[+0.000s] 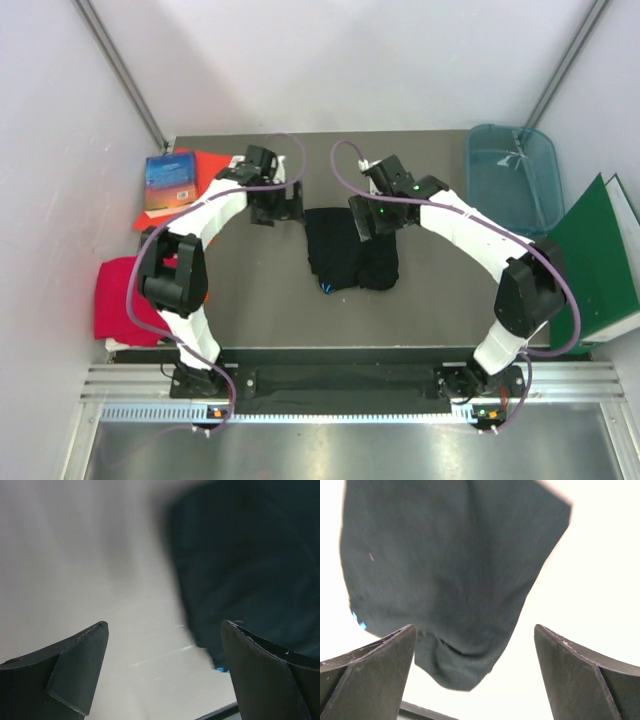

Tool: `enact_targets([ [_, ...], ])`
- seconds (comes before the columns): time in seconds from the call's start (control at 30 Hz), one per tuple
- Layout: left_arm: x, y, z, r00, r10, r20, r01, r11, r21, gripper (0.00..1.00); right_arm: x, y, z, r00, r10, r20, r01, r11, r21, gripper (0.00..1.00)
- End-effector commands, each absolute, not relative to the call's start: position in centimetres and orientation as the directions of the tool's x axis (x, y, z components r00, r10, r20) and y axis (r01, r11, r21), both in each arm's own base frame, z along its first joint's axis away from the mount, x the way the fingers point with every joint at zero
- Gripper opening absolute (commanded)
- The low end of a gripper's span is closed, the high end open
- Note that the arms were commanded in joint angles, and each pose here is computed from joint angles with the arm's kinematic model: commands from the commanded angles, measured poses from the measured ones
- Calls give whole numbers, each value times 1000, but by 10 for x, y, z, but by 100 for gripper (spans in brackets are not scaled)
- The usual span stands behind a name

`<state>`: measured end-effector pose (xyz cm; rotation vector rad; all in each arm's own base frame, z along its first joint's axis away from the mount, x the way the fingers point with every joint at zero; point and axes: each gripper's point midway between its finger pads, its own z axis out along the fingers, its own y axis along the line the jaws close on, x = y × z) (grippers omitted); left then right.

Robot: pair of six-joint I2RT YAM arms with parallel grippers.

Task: Fold and stack the t-shirts
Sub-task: Move the tshirt to the center of the board, then flatten out the tshirt

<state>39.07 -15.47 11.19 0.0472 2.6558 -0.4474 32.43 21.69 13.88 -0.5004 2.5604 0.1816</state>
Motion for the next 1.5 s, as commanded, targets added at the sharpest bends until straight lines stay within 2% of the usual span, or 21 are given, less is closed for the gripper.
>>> enact_targets([
  [0.0, 388, -220, 103, -910, 21, -415, 218, 874, -434, 99, 348, 218, 154, -780, -237, -580, -308, 951, 25, 100],
  [0.13, 388, -240, 69, -946, 8, -323, 169, 864, -474, 94, 352, 220, 151, -787, -220, -576, -290, 956, 31, 100],
  [0.23, 397, -241, 45, -956, 9, -292, 144, 883, -446, 84, 352, 218, 153, -787, -220, -577, -288, 957, 27, 100],
  [0.27, 399, -241, 34, -960, 22, -279, 147, 888, -436, 77, 353, 216, 152, -788, -216, -577, -284, 958, 28, 99],
  [0.3, 400, -240, 31, -962, 29, -271, 148, 892, -428, 54, 352, 215, 152, -787, -215, -578, -280, 960, 25, 100],
  [0.37, 409, -242, 32, -961, 37, -274, 154, 894, -420, 0, 351, 211, 153, -788, -211, -578, -270, 963, 17, 100],
  [0.43, 416, -244, 45, -954, 39, -297, 166, 895, -415, 0, 350, 202, 145, -801, -198, -565, -239, 971, -2, 100],
  [0.57, 429, -240, 99, -901, 13, -434, 203, 896, -394, 0, 353, 178, 115, -854, -100, -511, -129, 991, 21, 100],
  [0.7, 437, -225, 145, -839, -21, -544, 198, 919, -341, 0, 353, 169, 78, -916, 63, -397, -24, 977, 210, 100],
  [0.77, 439, -219, 174, -798, -38, -602, 199, 925, -323, 0, 364, 167, 75, -910, 126, -395, 7, 957, 291, 100],
  [0.97, 445, -194, 253, -654, -131, -745, 132, 950, -283, 0, 375, 189, 68, -923, 108, -369, -43, 925, 378, 100],
  [1.2, 433, -95, 352, -369, -249, -896, -234, 957, -170, 0, 381, 199, 72, -921, 119, -372, -55, 904, 424, 100],
  [1.27, 424, -79, 381, -304, -228, -925, -263, 953, -148, 0, 380, 197, 72, -921, 105, -375, -65, 908, 414, 100],
  [1.37, 417, -69, 423, -213, -224, -951, -270, 949, -163, 0, 377, 194, 72, -922, 76, -381, -87, 914, 395, 100],
  [1.4, 416, -73, 442, -180, -229, -957, -235, 954, -184, 0, 377, 193, 72, -921, 70, -384, -92, 917, 388, 99],
  [1.47, 426, -102, 445, -219, -211, -953, -89, 977, -196, 0, 376, 188, 72, -920, 57, -387, -99, 923, 373, 99],
])
